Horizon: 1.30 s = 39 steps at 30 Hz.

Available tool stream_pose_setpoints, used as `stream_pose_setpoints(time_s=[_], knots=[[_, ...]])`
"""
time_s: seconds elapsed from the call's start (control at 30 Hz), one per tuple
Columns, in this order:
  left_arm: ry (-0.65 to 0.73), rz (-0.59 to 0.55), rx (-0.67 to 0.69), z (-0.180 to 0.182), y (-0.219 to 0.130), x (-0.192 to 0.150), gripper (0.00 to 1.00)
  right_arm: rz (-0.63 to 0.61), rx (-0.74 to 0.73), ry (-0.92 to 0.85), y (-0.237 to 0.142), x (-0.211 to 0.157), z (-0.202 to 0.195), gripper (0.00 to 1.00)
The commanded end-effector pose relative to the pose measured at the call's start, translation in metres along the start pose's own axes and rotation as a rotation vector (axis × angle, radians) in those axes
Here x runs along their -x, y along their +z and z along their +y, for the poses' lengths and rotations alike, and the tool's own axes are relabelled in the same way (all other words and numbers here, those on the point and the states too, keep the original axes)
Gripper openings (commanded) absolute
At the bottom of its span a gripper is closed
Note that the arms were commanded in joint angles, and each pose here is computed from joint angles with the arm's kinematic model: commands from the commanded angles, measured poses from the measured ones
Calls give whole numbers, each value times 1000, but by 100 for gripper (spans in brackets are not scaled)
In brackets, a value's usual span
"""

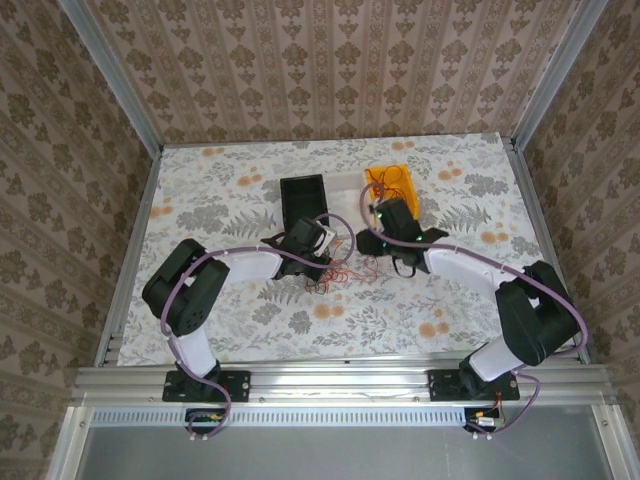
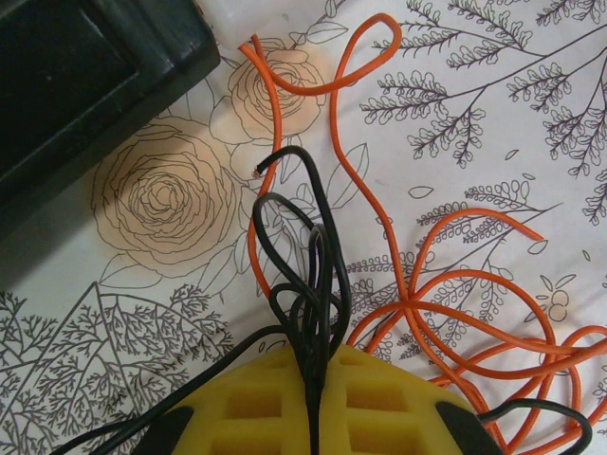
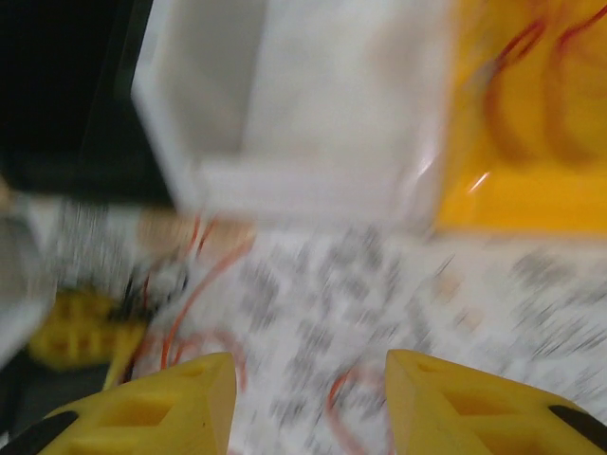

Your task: Untangle the cables

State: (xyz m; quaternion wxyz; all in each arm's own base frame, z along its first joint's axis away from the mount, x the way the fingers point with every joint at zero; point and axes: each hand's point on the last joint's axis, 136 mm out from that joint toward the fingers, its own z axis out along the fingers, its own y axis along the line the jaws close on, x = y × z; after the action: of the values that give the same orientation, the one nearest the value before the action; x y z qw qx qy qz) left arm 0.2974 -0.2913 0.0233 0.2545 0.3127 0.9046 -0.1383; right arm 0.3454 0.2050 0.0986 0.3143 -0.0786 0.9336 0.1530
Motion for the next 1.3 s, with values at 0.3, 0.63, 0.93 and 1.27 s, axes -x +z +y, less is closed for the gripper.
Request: stream_pose_setpoints(time_s=[0.3,0.63,0.93,1.27], knots=[[-55,-105,-66,3,-33,14,46,214,117,-200,17,-48,31,46],[-138,-174,-69,24,-59,17,56,302,158,-233,39,-57,44,45],[-152,-111,-140,12,-43,0,54,355,182,-242,45,-70,46,36],[-129,-99,-157,10,-27,7,53,302,150,-236,36,-65,37,3]])
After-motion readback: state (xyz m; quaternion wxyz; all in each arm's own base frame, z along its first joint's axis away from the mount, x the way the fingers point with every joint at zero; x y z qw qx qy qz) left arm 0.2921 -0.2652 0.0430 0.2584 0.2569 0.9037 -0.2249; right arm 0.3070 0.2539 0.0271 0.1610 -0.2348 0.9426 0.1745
